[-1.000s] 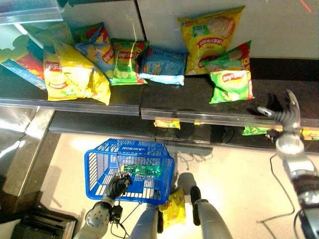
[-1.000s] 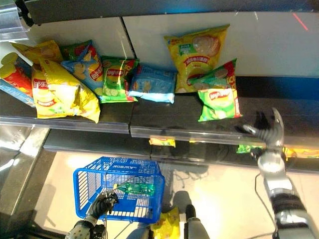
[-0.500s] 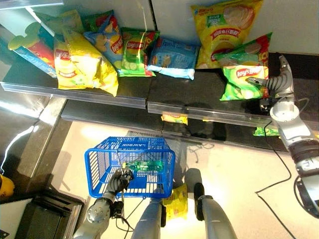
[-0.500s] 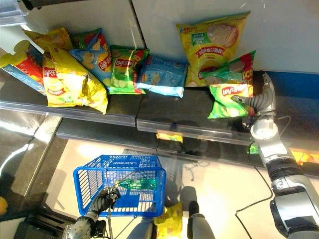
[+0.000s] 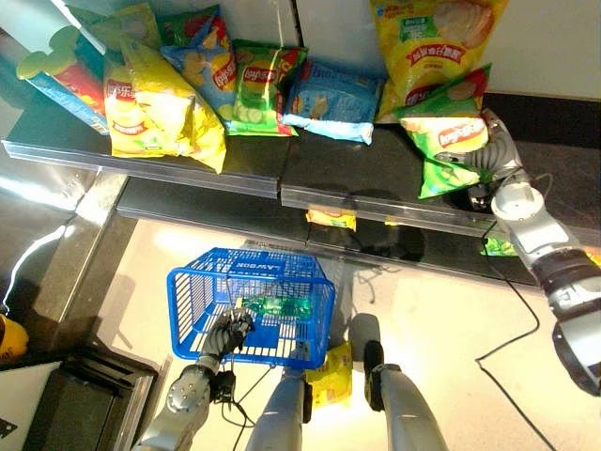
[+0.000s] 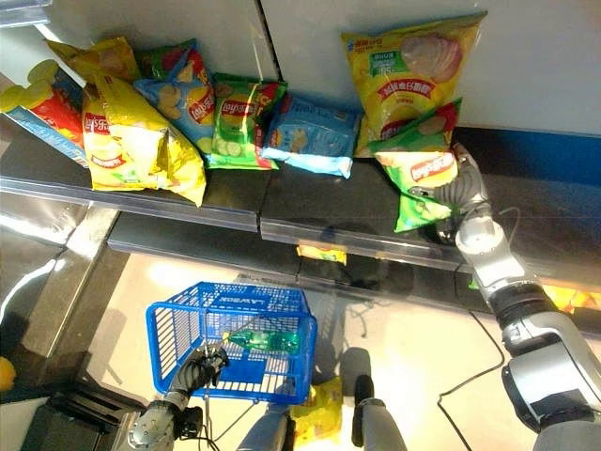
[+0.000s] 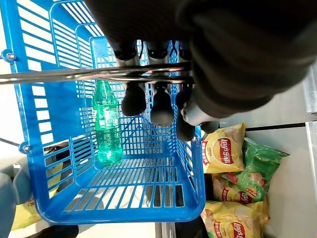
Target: Pick up the snacks into the basket
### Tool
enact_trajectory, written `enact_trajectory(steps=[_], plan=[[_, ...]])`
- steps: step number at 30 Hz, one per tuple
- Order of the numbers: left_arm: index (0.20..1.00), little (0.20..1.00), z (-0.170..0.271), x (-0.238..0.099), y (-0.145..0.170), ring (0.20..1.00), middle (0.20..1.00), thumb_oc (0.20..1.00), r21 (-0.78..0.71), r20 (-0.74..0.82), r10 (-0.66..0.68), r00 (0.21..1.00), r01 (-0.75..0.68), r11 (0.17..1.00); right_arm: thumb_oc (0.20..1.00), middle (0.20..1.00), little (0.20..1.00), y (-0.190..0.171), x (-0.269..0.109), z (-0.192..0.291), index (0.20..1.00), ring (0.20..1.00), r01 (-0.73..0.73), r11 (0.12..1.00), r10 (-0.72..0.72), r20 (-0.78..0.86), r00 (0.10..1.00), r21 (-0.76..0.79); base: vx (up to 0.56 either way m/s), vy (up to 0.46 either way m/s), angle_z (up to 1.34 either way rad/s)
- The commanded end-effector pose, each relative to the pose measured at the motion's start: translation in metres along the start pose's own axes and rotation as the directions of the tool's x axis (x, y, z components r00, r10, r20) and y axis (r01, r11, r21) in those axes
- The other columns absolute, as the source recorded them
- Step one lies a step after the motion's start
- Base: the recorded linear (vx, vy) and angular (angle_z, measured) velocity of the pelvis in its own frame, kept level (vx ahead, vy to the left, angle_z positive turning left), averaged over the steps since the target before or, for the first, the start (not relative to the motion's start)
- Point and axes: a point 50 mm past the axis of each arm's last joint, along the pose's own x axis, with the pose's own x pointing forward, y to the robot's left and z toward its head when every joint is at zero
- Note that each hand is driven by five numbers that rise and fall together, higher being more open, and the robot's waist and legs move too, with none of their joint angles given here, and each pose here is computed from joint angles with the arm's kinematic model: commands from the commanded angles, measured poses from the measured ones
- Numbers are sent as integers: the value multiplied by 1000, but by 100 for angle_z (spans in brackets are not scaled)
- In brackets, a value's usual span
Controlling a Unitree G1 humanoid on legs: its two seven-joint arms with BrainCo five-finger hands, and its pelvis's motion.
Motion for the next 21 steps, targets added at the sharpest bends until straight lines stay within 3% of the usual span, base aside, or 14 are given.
enact_trajectory(steps=[1, 16, 21], plan=[[200, 200, 20, -3, 6, 200, 200, 200, 11, 118, -20, 993, 19, 1000, 200, 200, 200, -10, 11, 28, 200, 200, -29, 999, 26, 83, 996, 35, -13, -5, 6], [200, 200, 25, 0, 8, 200, 200, 200, 28, 125, -18, 992, 14, 1000, 200, 200, 200, -5, 6, 26, 200, 200, 1, 995, -10, 89, 996, 98, -16, 10, 0], [200, 200, 26, 1, 14, 200, 200, 200, 49, 122, 7, 993, -13, 999, 200, 200, 200, 6, -26, 23, 200, 200, -67, 950, 9, 185, 983, 305, -11, 31, 8]])
